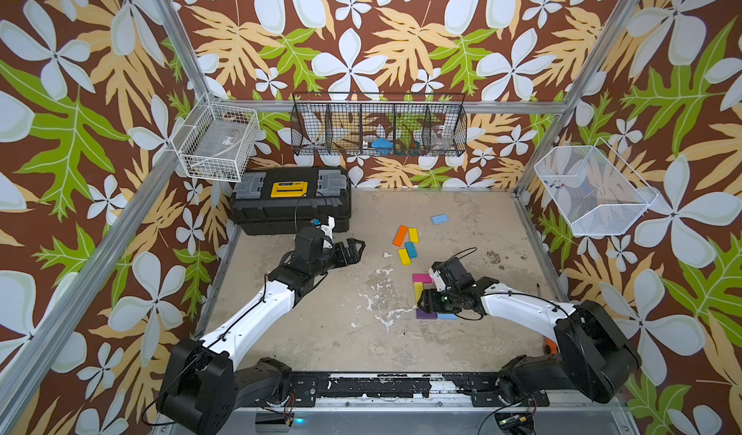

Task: Assemble the letter c with building blocks
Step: Assemble the building block at the center of the board.

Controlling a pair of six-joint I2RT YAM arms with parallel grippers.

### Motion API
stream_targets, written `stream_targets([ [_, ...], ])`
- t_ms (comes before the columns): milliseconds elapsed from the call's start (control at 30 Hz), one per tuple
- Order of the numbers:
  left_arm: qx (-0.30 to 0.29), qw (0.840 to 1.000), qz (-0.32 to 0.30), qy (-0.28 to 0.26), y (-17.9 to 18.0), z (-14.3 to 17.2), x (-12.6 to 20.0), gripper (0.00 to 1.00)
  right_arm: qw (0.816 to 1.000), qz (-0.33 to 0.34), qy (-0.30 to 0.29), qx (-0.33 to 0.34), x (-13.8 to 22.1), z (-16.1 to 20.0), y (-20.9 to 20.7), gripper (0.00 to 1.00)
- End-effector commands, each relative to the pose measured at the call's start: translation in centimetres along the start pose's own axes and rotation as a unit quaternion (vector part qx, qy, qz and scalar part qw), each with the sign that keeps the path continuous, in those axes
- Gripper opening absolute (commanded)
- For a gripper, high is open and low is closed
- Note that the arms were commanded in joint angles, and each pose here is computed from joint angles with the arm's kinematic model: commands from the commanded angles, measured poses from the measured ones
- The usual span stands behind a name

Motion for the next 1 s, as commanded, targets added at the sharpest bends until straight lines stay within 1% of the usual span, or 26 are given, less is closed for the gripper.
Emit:
stream_targets([
  [0, -0.004, 1.0, 0.008, -0.011, -0.3, -0.4, 0.0, 1.0, 1.0, 0.002, 0.003, -0.003, 0.2, 0.1, 0.0, 0.7],
  [100, -0.004, 1.0, 0.007, -0.01, -0.2, -0.3, 0.0, 1.0, 1.0, 0.009, -0.004, -0.001, 0.6, -0.4, 0.2, 0.7],
  [300, -0.005, 1.0, 0.008, -0.009, -0.2, -0.3, 0.1, 1.0, 0.998, 0.029, -0.052, -0.011, 3.1, -2.5, 0.5, 0.72],
  [400, -0.005, 1.0, 0.009, -0.01, -0.3, -0.4, 0.1, 1.0, 0.997, 0.044, -0.061, -0.019, 4.0, -2.7, 0.1, 0.73],
  [633, -0.005, 1.0, 0.013, -0.012, -0.5, -0.5, 0.2, 1.0, 0.996, 0.065, -0.052, -0.041, 4.6, -0.9, -1.7, 0.75],
  [967, -0.007, 1.0, 0.013, -0.013, -0.6, -0.6, 0.2, 1.0, 0.995, 0.074, -0.029, -0.057, 4.5, 2.3, -3.1, 0.76],
])
Point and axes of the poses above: each gripper's point midway between its finger pads, its own x axis back along the fingers, its own y axis along the line the jaws close on, z = x × y, the point moved 9 cm from there along x, back along the fingers, and after that the axes turned 3 degrees about x, right-handed, at the moved point
